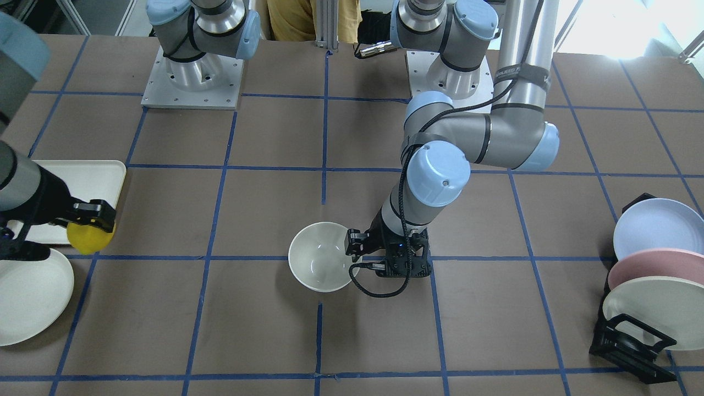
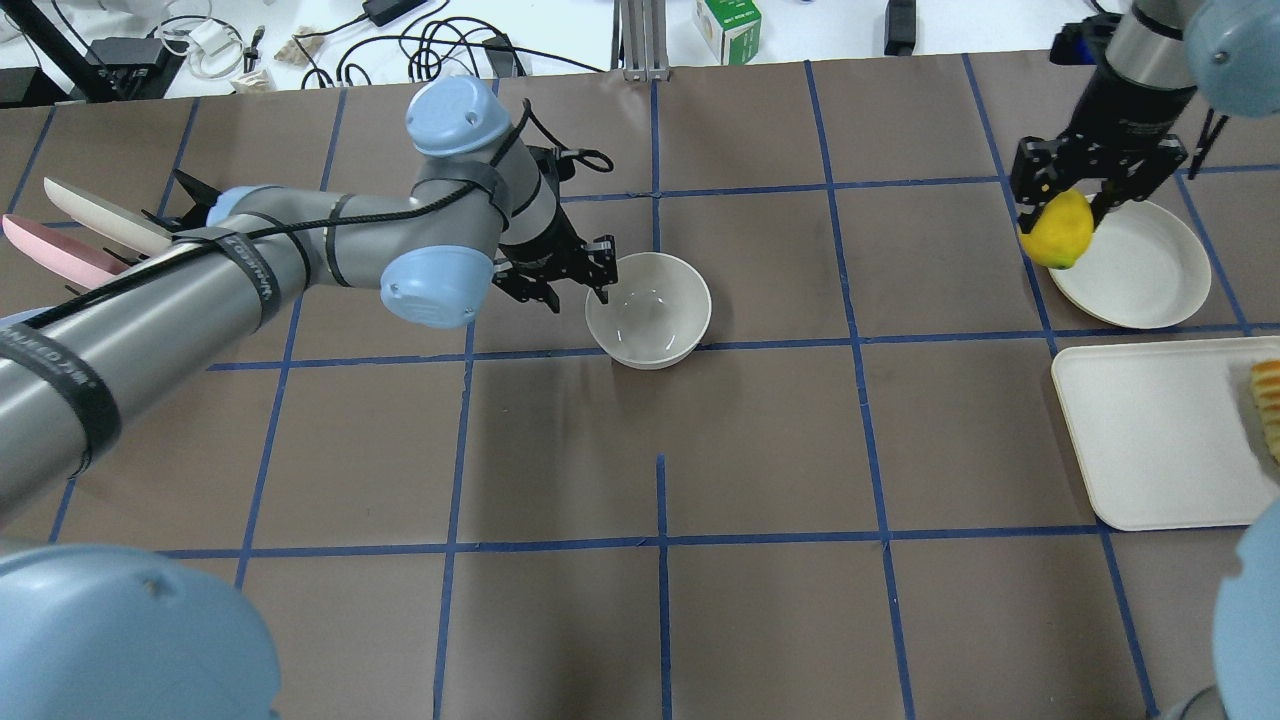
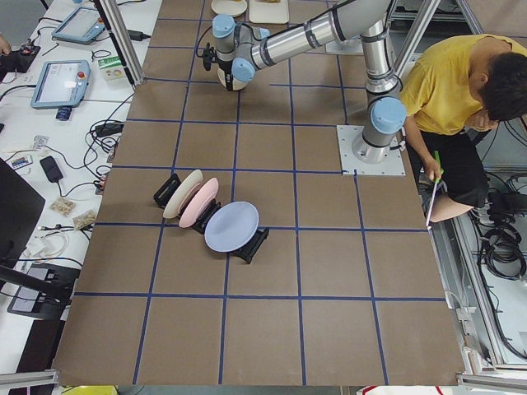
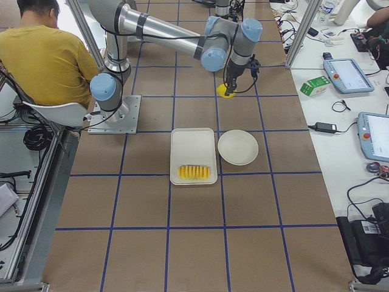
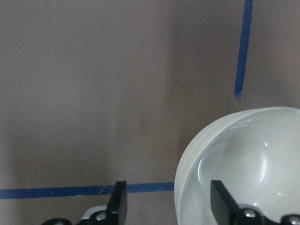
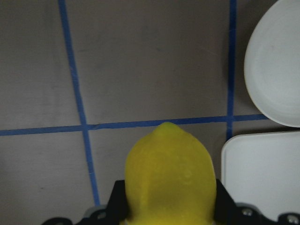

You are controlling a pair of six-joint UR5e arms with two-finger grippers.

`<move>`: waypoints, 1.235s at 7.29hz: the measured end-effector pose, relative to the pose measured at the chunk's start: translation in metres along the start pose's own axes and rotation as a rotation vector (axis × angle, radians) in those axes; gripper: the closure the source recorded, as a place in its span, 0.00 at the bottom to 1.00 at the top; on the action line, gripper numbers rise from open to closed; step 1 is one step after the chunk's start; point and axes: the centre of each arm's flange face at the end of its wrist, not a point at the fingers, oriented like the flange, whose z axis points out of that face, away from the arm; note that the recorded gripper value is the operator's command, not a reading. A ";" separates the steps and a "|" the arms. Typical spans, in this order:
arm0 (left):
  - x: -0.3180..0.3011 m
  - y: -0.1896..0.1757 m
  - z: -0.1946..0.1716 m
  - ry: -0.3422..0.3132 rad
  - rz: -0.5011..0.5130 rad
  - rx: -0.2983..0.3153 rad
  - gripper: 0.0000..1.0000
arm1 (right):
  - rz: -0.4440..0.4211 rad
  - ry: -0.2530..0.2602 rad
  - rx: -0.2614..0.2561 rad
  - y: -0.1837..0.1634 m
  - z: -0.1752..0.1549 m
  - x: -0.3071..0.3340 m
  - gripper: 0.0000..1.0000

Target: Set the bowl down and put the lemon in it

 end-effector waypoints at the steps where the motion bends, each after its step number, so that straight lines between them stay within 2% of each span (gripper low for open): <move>1: -0.015 0.001 -0.048 -0.009 0.035 -0.017 0.00 | 0.017 0.005 0.022 0.012 -0.010 -0.061 1.00; 2: -0.038 0.006 -0.095 -0.022 0.066 -0.044 0.00 | 0.047 -0.009 0.042 0.024 -0.012 -0.114 1.00; 3: -0.061 0.017 -0.144 -0.059 0.108 -0.064 0.00 | 0.080 -0.047 0.062 0.032 -0.010 -0.159 1.00; 5: -0.074 0.049 -0.216 -0.142 0.170 -0.072 0.00 | 0.078 -0.100 0.081 0.035 0.012 -0.226 1.00; 6: -0.074 0.057 -0.228 -0.157 0.176 -0.071 0.00 | 0.064 -0.108 0.091 0.032 0.031 -0.255 1.00; 9: -0.068 0.064 -0.232 -0.169 0.190 -0.070 0.00 | 0.045 -0.131 0.105 0.031 0.078 -0.316 1.00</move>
